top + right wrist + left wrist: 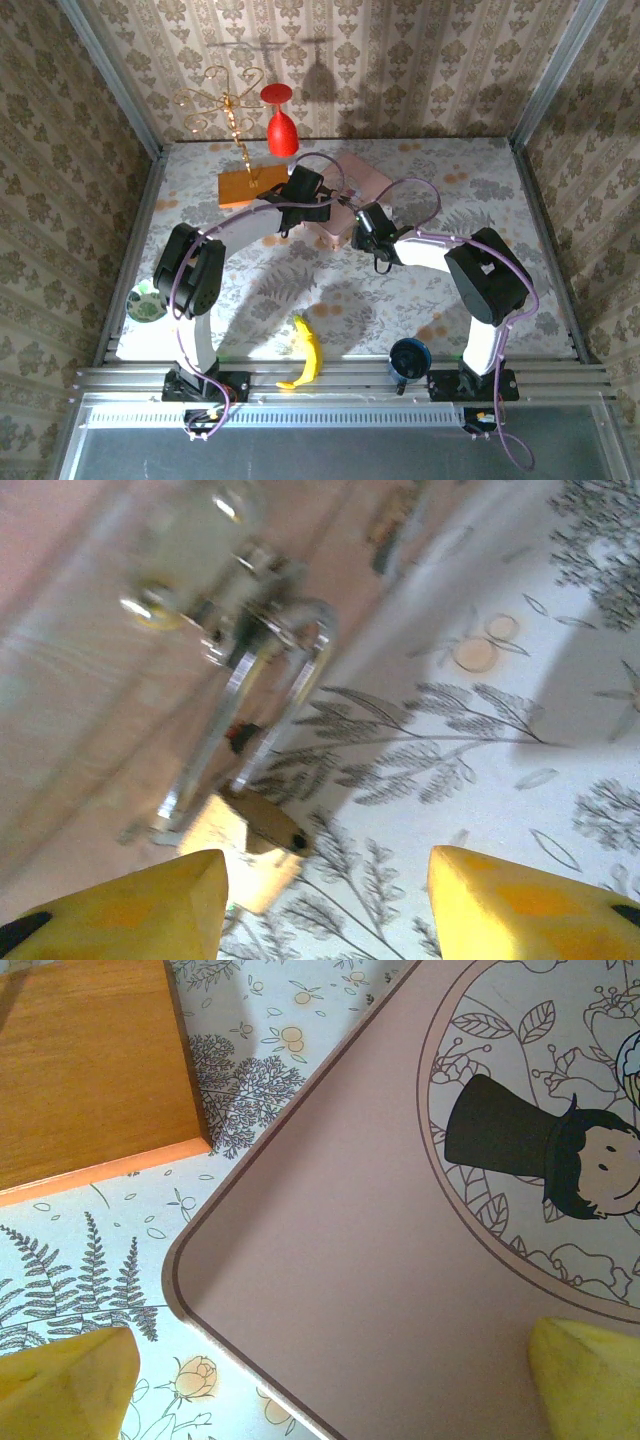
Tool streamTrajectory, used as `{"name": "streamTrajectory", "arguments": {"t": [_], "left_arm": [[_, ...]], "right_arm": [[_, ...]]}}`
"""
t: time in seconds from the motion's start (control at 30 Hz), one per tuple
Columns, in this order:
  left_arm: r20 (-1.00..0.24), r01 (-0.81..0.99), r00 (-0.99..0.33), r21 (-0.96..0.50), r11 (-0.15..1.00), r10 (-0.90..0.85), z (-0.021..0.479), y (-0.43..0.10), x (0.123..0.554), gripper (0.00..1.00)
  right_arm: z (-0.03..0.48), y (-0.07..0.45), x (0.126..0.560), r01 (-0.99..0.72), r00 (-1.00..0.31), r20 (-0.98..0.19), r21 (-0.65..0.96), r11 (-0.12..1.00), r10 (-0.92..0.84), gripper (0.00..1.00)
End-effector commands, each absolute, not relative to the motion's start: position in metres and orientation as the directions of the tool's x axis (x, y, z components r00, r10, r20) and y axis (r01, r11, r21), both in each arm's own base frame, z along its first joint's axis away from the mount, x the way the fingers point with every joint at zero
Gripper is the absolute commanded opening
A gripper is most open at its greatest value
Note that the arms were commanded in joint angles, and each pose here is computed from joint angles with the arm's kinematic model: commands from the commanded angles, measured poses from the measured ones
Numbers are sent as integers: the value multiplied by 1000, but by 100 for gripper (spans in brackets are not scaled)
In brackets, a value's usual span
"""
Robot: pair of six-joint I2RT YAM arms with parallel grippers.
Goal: Unlock the padlock with the key
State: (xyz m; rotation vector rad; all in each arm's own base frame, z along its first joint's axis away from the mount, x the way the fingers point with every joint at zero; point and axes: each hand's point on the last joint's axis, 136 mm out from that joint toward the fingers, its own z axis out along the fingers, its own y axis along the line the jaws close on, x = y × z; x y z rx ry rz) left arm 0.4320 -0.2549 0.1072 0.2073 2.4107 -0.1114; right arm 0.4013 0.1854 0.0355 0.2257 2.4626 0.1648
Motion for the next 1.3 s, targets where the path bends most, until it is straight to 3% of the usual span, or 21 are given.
{"name": "streamTrajectory", "arguments": {"t": [0.0, 0.1, 0.23, 0.9, 1.27], "left_arm": [[-516, 161, -833, 121, 980, 201, 63, -215, 414, 100], [-515, 161, -833, 122, 979, 201, 63, -214, 414, 100], [-514, 152, -836, 121, 981, 193, 62, -211, 414, 100], [-515, 141, -838, 111, 984, 178, 64, -208, 416, 100], [-514, 139, -839, 113, 984, 178, 64, -207, 416, 100]], "right_arm": [[32, 165, 394, 167, -779, -589, 134, 977, 214, 56], [38, 183, 396, 89, -784, -587, 216, 972, 202, 58], [44, 203, 395, 8, -788, -592, 265, 964, 170, 69], [17, 171, 390, 93, -841, -541, -84, 992, 33, 69], [40, 202, 395, -33, -829, -557, 136, 990, 49, 67]]}}
